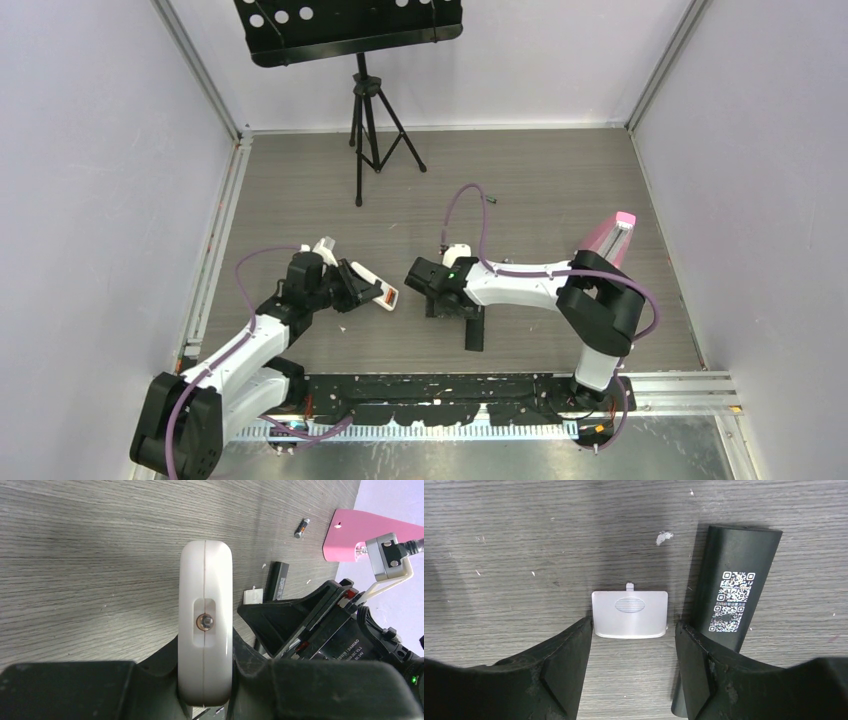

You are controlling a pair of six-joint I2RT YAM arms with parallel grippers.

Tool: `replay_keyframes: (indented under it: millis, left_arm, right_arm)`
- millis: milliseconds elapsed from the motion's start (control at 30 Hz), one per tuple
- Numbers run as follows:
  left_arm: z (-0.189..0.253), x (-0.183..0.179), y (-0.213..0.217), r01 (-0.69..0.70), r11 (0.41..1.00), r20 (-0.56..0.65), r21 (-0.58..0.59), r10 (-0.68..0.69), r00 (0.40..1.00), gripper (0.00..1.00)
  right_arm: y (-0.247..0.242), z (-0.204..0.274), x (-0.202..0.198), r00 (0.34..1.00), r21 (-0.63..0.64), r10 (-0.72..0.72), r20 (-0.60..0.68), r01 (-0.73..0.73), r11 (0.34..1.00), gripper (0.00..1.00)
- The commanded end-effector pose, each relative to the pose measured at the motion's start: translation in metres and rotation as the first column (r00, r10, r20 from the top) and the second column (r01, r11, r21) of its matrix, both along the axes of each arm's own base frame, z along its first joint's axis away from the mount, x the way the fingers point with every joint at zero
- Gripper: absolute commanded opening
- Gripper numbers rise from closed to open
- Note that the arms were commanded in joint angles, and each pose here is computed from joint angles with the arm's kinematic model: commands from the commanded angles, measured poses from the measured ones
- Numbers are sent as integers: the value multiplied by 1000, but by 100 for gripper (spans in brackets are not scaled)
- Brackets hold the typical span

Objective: Load the batteries into the remote control
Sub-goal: Pick up the battery cover at the center of the board.

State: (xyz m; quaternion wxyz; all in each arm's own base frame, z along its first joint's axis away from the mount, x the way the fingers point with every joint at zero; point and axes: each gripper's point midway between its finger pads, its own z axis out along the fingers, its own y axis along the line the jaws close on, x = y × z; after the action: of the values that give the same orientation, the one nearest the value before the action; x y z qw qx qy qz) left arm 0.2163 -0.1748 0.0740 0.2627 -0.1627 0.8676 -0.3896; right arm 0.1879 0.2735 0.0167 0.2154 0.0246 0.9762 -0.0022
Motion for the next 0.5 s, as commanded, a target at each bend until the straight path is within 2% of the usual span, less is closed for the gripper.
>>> replay_keyframes:
  millis: [0,133,233,333,467]
  left_arm:
    - [11,7,-3,9,1000,44,-20,-8,999,0]
    - [11,7,-4,13,1000,45,-25,-11,999,0]
    - [11,6,-6,27,999,45,-35,-26,999,0]
    - [13,4,-11,57,997,48,-55,-55,997,0]
    - [16,4,-22,120,989,49,-90,-116,992,0]
  right_arm:
    - [-8,1,-5,1000,-4,-28,-3,28,1000,66]
    - [-7,1,-4,999,2,-32,0,32,999,61]
    - [-6,1,-3,999,18,-32,3,32,999,52]
    - [-3,4,2,1000,47,-13,29,11,999,47]
    - [2,19,14,984,48,129,121,-136,990,45]
